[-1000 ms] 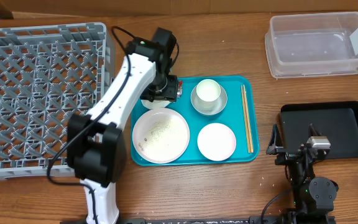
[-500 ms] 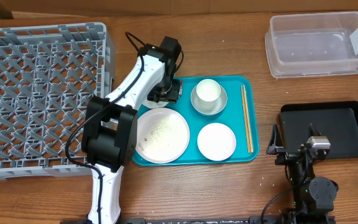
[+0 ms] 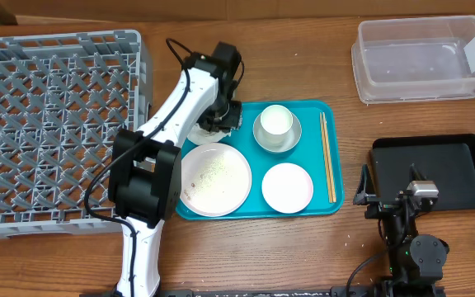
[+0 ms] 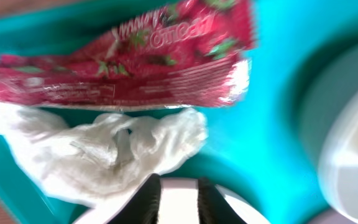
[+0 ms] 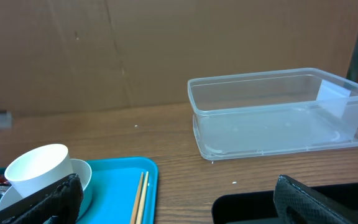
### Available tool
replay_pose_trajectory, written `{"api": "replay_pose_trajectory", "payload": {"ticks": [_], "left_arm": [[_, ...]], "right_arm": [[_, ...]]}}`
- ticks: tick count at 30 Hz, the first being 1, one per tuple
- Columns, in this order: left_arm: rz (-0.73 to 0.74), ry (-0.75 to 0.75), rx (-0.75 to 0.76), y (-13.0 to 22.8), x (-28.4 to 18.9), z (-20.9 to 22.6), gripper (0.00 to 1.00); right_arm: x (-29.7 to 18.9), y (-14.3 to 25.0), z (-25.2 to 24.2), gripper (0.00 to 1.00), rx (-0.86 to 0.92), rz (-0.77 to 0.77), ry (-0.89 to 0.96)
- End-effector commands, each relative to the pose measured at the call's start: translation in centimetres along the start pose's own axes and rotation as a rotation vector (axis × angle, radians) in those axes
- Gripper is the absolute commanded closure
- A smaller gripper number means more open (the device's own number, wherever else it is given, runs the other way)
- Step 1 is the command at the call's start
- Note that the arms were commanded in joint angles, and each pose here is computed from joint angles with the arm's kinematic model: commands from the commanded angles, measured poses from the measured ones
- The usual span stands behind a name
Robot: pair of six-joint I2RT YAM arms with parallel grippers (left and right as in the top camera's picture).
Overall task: Sort waste into correct bins and load items into the dishwasher
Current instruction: 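Lower the left gripper onto the white cup and grasp its rim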
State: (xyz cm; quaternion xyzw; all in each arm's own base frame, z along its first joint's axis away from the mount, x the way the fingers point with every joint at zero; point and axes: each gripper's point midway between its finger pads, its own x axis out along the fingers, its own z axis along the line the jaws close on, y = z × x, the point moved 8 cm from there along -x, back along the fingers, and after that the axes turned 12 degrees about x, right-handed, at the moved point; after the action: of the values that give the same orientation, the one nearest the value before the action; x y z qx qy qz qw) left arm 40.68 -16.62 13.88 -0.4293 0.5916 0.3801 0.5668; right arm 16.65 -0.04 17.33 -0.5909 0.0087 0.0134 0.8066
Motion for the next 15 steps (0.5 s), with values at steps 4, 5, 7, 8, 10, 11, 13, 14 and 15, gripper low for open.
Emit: {"api": "replay_pose_trajectory", "payload": {"ticks": [4, 5, 7, 8, 10, 11, 13, 14, 15], "left_arm": [[-0.173, 0.102, 0.035, -1.6, -9.6, -1.9, 0.14], [-0.177, 0.126, 0.038, -1.5, -10.5, -2.2, 0.0], [-0.17, 0.198, 0.044, -0.9, -12.0, -2.9, 0.0], [-0.158, 0.255, 0.05, -0.5, -12.5, -3.5, 0.0], [-0.137, 0.351, 0.055, -0.1, -12.9, -4.5, 0.0], [-0.12, 0.418, 0.063, 0.1, -12.9, -5.3, 0.0], [-0.099, 0.44, 0.075, 0.4, -12.6, -6.1, 0.0], [-0.092, 0.44, 0.083, 0.5, -12.5, -6.5, 0.03], [-0.084, 0.439, 0.096, 0.6, -12.3, -7.1, 0.06]], "right_arm": [[0.0, 0.1, -0.2, 0.0, -0.001, -0.009, 0.01], [0.0, 0.1, -0.2, 0.0, -0.001, -0.009, 0.01], [0.0, 0.1, -0.2, 0.01, -0.001, -0.009, 0.01], [0.0, 0.1, -0.2, 0.0, -0.001, -0.009, 0.01], [0.0, 0.1, -0.2, 0.0, -0.001, -0.009, 0.011], [0.0, 0.1, -0.2, 0.0, -0.001, -0.009, 0.01], [0.0, 0.1, -0.2, 0.0, -0.001, -0.009, 0.011], [0.0, 0.1, -0.2, 0.0, -0.001, -0.009, 0.01], [0.0, 0.1, -0.2, 0.0, -0.001, -0.009, 0.01]]}}
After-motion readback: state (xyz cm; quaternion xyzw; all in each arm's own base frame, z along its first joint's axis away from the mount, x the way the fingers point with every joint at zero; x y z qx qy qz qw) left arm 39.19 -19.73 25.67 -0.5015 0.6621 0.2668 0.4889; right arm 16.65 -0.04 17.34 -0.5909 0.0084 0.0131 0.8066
